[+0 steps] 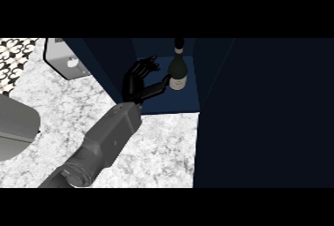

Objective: Pick up the wine, place it into the cabinet and close the cabinet

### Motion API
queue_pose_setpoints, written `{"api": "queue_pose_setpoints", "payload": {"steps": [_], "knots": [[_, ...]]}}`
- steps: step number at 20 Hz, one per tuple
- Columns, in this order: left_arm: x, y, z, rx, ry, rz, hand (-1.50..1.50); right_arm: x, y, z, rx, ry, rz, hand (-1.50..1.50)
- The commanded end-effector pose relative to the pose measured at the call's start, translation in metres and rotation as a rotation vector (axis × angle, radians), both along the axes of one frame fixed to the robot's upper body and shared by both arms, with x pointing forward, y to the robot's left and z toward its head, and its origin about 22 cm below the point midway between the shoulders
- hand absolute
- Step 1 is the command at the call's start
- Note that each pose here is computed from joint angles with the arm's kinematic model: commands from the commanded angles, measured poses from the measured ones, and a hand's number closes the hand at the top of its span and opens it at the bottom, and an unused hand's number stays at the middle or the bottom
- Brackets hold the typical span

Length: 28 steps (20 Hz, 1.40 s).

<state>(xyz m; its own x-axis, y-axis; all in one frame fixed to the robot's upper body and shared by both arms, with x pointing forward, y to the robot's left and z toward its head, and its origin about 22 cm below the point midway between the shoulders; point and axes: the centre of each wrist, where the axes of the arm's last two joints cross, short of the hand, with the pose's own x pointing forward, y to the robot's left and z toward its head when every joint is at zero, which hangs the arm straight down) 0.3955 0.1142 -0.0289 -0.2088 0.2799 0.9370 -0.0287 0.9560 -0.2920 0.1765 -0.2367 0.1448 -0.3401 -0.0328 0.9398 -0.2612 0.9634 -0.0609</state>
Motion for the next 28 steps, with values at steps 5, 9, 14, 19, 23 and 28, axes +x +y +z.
{"api": "queue_pose_setpoints", "payload": {"steps": [5, 9, 14, 19, 23, 28], "knots": [[-0.004, -0.004, -0.001, 0.027, -0.098, 0.016, -1.50, 0.011, 0.001, 0.004, -0.006, 0.006, -0.035, -1.50], [-0.009, 0.009, -0.006, 0.032, -0.099, 0.011, -1.50, 0.001, 0.003, -0.004, -0.008, 0.021, -0.026, -1.50], [-0.026, 0.000, -0.009, 0.040, -0.109, -0.102, -1.50, -0.011, 0.002, 0.012, -0.001, 0.021, -0.031, -1.50], [-0.054, -0.015, 0.008, 0.029, -0.079, -0.266, -1.50, -0.006, 0.002, 0.000, -0.017, 0.036, -0.047, -1.50], [-0.073, 0.027, 0.023, 0.061, -0.102, -0.301, -1.50, -0.017, -0.010, 0.005, -0.010, 0.027, -0.058, -1.50], [-0.132, 0.001, 0.055, 0.008, -0.133, -0.295, -1.50, -0.006, 0.013, 0.014, -0.006, 0.010, -0.038, -1.50]]}}
